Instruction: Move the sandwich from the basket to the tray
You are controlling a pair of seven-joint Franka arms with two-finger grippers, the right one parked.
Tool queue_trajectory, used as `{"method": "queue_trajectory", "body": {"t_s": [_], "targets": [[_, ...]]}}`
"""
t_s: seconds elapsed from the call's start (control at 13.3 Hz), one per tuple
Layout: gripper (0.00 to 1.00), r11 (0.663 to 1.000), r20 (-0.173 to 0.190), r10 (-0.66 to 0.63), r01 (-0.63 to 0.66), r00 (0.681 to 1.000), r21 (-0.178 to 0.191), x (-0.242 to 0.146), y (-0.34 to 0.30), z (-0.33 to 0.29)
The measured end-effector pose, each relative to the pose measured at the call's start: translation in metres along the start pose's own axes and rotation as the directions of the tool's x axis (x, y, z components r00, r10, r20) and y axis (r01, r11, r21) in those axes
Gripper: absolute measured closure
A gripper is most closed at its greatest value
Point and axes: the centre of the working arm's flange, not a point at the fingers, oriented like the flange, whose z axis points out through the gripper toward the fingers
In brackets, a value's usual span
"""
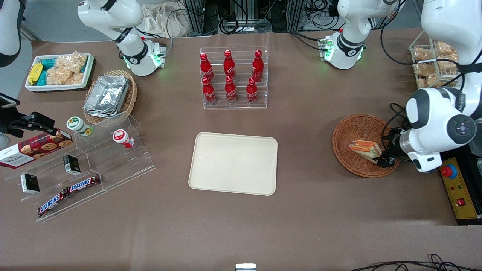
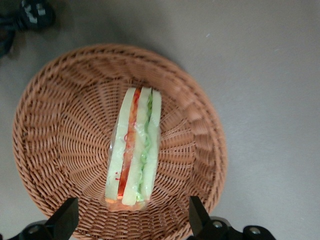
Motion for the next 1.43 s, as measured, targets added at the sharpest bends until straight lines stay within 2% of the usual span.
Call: {"method": "queue_trajectory", "body": {"t_s": [0.3,0.45,0.67,1.05,1.2,1.27,1.43], "targets": [[0.0,0.999,0.017,-0.032,0.031,0.999,0.044,-0.014,-0.013,0.039],[0.0,0.998,0.021,-0.038,0.037,0.999,0.054,-0.014,-0.016,0.045],[0.0,0.998,0.008,-0.037,0.036,0.999,0.055,-0.009,-0.016,0.056],[0.04,0.995,0.001,-0.059,0.059,0.998,0.083,0.007,-0.017,0.081],[0.26,0.995,-0.02,-0.072,0.074,0.997,0.072,0.013,-0.012,0.073],[0.37,0.995,-0.038,-0.065,0.067,0.997,0.08,0.015,-0.008,0.064],[0.58,0.988,-0.049,-0.057,0.063,0.997,0.138,0.018,0.001,0.034]]}}
